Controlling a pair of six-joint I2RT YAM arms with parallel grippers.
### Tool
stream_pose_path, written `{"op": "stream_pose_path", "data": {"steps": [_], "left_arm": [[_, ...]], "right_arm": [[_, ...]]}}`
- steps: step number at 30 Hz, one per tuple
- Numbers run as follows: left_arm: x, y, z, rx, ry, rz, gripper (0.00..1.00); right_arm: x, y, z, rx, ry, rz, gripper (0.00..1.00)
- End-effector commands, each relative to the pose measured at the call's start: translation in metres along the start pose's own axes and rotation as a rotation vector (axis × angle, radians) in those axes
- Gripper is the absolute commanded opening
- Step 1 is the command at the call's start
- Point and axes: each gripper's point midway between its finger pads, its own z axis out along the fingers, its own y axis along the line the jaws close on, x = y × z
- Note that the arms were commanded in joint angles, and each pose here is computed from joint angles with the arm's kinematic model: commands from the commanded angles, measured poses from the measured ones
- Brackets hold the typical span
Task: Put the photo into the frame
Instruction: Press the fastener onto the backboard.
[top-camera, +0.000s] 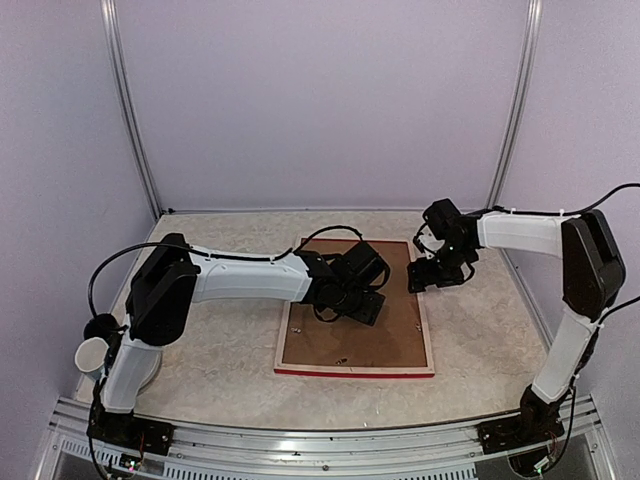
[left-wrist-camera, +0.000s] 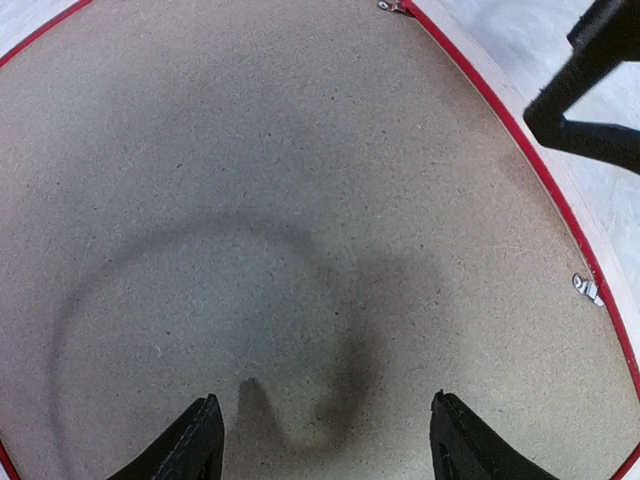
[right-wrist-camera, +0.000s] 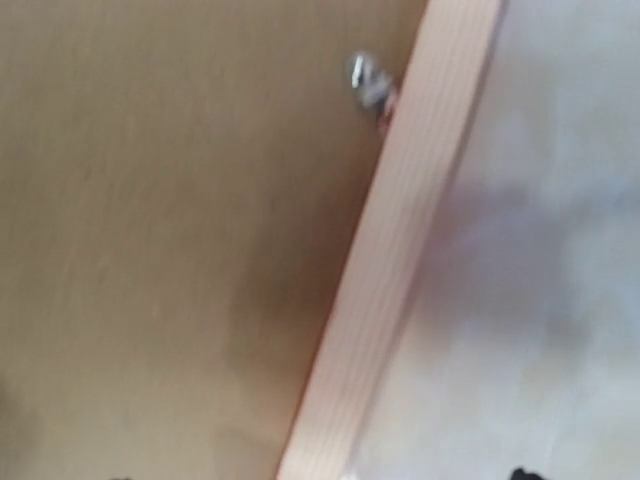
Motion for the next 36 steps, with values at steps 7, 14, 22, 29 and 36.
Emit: {"op": "stream_pose_path", "data": {"steps": [7,14,22,29,36], "left_arm": [[-0.004,-0.005,-0.023,0.021,-0.027,-0.009,0.71],[-0.005,-0.011,-0.026,0.035,-0.035,0.010,0.71],[-0.011,-0.028,-0.036,0.086,-0.057,0.019,0.70],[0.000,-0.047,-0.036,0.125,-0.044,0.029,0.70],[0.020,-0.054,-0.023,0.137,-0.004,0.029,0.69]], "right_arm": [[0.041,0.007,-0.027,-0.029,-0.017,0.068,0.81],[0.057,0.002,-0.044,-0.021,-0.045,0.108,0.82],[0.073,0.003,-0.047,-0.017,-0.042,0.107,0.84],[0.089,0.005,-0.039,0.010,-0.009,0.085,0.83],[0.095,0.015,-0.033,0.009,0.009,0.053,0.81]]}}
